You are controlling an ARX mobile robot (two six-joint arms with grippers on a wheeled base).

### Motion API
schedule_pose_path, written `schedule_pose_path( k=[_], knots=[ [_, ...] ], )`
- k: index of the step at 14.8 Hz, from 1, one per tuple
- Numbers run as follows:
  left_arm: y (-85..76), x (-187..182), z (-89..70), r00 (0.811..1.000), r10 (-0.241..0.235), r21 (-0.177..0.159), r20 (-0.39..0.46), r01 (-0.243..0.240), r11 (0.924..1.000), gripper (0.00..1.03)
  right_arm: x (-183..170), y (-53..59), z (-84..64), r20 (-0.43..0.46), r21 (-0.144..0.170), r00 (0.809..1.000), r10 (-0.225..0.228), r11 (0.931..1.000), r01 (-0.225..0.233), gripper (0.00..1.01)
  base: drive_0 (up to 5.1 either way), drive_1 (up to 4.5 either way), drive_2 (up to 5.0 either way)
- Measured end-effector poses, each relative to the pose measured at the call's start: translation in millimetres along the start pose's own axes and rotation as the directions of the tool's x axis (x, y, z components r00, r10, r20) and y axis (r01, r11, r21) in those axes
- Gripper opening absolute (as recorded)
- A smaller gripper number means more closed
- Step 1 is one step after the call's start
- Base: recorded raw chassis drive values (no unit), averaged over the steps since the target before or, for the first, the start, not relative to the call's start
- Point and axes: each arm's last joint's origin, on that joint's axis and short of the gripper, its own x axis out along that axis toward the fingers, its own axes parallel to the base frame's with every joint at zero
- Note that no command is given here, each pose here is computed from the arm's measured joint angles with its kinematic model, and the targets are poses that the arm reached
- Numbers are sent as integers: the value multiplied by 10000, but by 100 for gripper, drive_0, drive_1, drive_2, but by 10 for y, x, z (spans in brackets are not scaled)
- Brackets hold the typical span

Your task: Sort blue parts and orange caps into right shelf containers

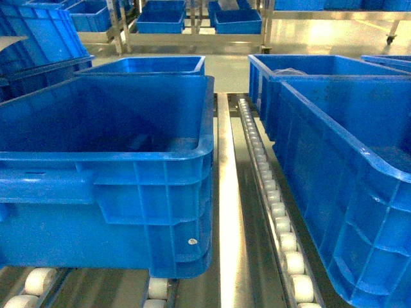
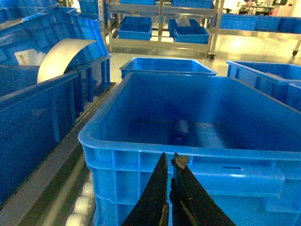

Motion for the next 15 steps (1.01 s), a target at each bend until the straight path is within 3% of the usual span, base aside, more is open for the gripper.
schedule_pose_path(
  k=[10,11,12,13,14,15],
  knots=[
    [0,-201,25,9999,-2,0,130,2,10000,2,-158,0,2,31,4,10000,0,10000,0,1,0,0,0],
    [0,-215,22,9999,2,-4,122,-2,10000,2,-231,2,-60,-484,6,9988,32,10000,-32,1,0,0,0],
    [-1,-224,22,9999,-14,4,126,14,10000,2,-264,0,-8,137,4,9999,2,10000,-2,1,0,0,0],
    [0,-234,20,9999,-6,0,122,6,10000,2,-264,1,-30,-65,4,10000,5,10000,-5,1,0,0,0],
    [-1,-298,-41,9992,-51,13,-390,51,10000,2,-264,0,-31,-88,8,10000,-7,10000,7,1,0,0,0],
    [0,-333,4,9999,-22,23,148,21,10000,2,-264,0,-27,-42,8,10000,-3,10000,3,1,0,0,0]
  ],
)
